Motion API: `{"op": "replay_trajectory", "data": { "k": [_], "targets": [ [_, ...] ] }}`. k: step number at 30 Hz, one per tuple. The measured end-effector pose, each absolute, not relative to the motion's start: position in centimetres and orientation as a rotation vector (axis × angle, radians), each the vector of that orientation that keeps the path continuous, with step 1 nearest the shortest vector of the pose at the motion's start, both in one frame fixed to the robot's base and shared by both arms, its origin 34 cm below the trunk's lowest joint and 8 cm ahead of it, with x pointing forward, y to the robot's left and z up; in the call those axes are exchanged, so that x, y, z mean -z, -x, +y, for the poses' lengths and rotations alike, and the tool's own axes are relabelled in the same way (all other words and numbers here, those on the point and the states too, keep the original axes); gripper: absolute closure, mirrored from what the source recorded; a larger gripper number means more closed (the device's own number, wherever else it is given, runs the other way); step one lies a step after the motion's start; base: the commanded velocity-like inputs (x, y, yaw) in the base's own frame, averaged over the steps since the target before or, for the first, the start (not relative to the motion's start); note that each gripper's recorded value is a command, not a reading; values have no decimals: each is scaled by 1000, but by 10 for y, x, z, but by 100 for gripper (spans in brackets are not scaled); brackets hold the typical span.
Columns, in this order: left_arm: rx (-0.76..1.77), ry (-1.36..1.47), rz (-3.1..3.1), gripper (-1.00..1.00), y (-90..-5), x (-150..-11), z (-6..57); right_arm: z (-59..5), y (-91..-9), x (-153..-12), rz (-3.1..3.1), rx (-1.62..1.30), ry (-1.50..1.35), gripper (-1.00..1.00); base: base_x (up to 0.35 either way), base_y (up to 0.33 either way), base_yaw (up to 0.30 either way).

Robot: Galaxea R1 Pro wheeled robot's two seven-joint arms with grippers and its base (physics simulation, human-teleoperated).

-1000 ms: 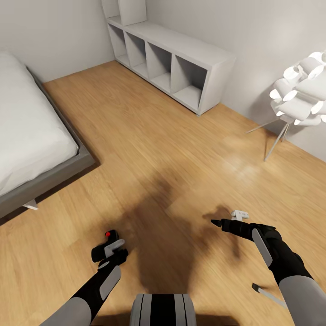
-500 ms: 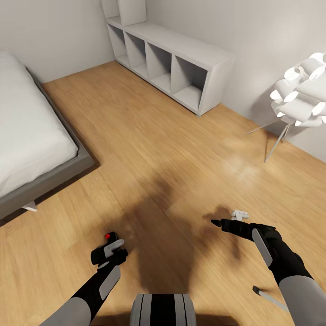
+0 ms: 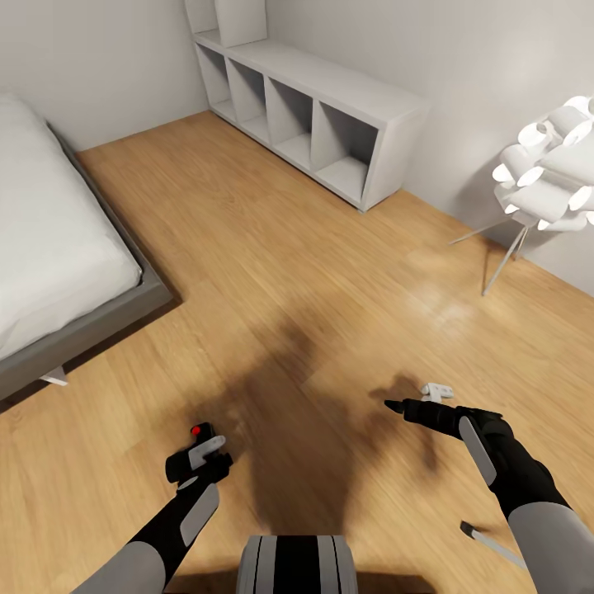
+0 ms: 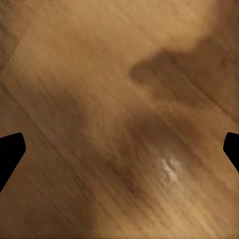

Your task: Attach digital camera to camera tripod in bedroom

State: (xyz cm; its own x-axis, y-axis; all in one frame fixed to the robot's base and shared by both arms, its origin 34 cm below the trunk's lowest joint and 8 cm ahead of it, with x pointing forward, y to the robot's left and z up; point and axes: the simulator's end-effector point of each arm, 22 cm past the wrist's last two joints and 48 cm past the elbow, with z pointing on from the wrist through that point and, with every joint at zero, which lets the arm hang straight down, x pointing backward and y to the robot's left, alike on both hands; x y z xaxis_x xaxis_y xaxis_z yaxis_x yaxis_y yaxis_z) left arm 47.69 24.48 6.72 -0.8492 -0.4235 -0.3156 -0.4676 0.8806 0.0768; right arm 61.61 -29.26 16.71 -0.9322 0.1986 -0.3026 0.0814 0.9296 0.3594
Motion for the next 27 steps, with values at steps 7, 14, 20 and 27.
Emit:
{"op": "replay_trajectory", "data": {
  "k": [7, 14, 20, 27],
  "targets": [
    [-219, 660, 2757, 100, -478, -68, 245, -292, -616, -167, 2750, -492, -205, -100, 0, 0, 0],
    [-218, 668, 2759, 100, -477, -67, 246, -292, -616, -167, 2750, -492, -206, -100, 0, 0, 0],
    [-215, 666, 2756, 100, -478, -68, 244, -292, -616, -167, 2750, -492, -206, -100, 0, 0, 0],
    [-163, 652, 2706, 100, -507, -80, 228, -293, -616, -167, 2750, -491, -206, -100, 0, 0, 0]
  ]
}}
